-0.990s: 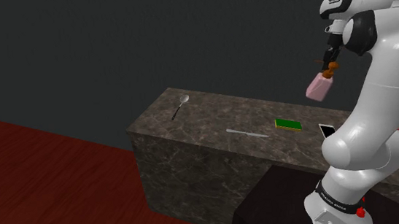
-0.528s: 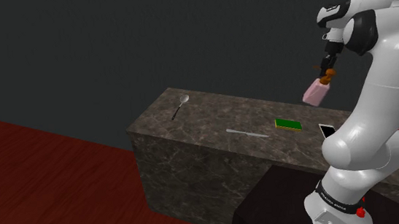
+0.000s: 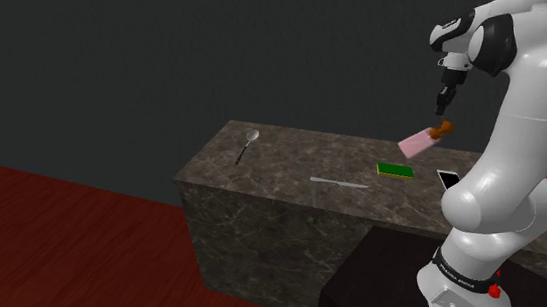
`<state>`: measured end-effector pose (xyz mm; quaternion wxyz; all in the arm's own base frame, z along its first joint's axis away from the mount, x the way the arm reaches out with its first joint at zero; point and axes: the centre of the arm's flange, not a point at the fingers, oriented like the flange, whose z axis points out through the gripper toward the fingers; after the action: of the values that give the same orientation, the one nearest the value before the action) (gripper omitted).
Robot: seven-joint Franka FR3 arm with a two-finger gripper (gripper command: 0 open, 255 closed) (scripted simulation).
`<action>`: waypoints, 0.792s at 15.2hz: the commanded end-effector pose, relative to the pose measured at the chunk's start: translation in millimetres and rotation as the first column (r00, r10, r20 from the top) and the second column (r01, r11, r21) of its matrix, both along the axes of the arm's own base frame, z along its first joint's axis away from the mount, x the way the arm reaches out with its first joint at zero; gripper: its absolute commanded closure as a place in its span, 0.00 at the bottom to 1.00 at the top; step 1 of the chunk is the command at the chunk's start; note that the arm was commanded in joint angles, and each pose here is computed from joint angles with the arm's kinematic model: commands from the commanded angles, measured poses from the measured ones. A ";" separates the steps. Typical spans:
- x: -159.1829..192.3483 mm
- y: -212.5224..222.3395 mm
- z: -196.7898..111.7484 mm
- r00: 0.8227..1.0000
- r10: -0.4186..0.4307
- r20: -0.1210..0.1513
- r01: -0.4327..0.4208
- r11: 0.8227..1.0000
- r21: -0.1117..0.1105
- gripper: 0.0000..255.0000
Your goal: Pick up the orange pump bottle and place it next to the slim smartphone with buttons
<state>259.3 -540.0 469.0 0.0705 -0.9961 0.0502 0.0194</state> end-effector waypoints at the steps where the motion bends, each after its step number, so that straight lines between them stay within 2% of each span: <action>1: 1.2 -0.2 -11.1 1.000 0.000 0.000 0.000 1.000 -0.001 1.00; 12: 1.2 -0.2 -71.6 1.000 0.000 0.000 0.000 1.000 -0.001 1.00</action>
<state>260.8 -541.1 411.4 0.0645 -0.9965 0.0513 0.0155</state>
